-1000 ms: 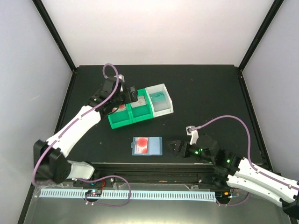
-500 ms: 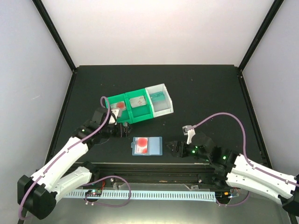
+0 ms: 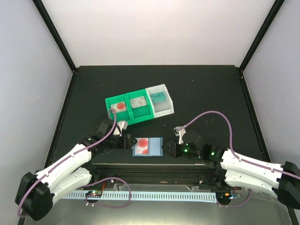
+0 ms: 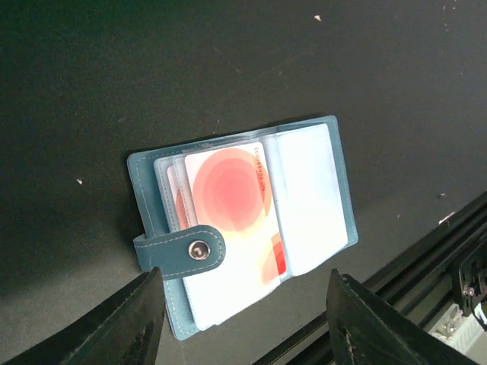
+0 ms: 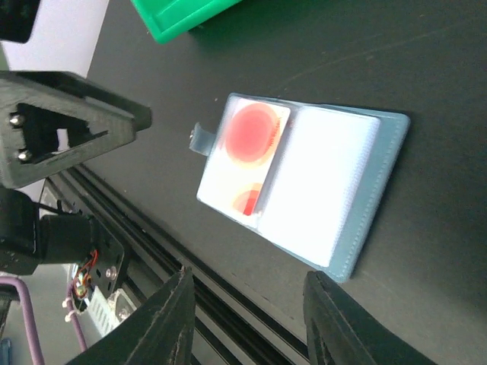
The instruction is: Take the credit cards out of the card holder
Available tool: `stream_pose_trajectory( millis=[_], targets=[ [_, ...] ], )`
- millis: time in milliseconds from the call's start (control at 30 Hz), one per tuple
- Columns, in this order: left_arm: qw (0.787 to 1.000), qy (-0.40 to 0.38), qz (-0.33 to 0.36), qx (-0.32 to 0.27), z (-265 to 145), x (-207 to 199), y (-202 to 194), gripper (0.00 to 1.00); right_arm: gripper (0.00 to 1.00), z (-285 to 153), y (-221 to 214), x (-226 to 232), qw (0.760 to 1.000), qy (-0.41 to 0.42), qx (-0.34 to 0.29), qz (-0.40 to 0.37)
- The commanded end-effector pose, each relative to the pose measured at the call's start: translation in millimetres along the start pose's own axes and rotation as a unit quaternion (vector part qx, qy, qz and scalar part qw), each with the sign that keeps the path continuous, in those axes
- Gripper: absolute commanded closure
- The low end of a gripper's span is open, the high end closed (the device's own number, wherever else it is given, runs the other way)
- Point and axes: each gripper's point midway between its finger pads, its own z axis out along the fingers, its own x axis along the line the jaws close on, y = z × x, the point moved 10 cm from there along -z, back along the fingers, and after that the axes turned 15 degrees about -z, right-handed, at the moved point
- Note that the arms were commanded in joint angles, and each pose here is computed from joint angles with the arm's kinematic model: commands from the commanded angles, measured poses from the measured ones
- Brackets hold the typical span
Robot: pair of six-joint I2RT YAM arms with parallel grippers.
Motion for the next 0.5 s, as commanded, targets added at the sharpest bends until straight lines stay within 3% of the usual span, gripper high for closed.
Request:
stream_pose_trajectory(
  millis=[0,167,467],
  targets=[
    [0.999,-0.031,0.0,-0.013,7.8,-5.5,4.3,0.42,0.61,8.1,12.9,13.3,0.998,0.057,-0.024,0.008],
    [1.0,-0.012,-0.004,-0.02,21.4,5.8,4.5,0.47,0.64,23.0,17.6,17.6,0.997,0.075,-0.026,0.013],
    [1.0,-0.011,-0.008,-0.021,36.8,15.4,2.9,0.45,0.67,49.8,20.0,19.4,0.997,0.076,0.005,0.017]
  ],
)
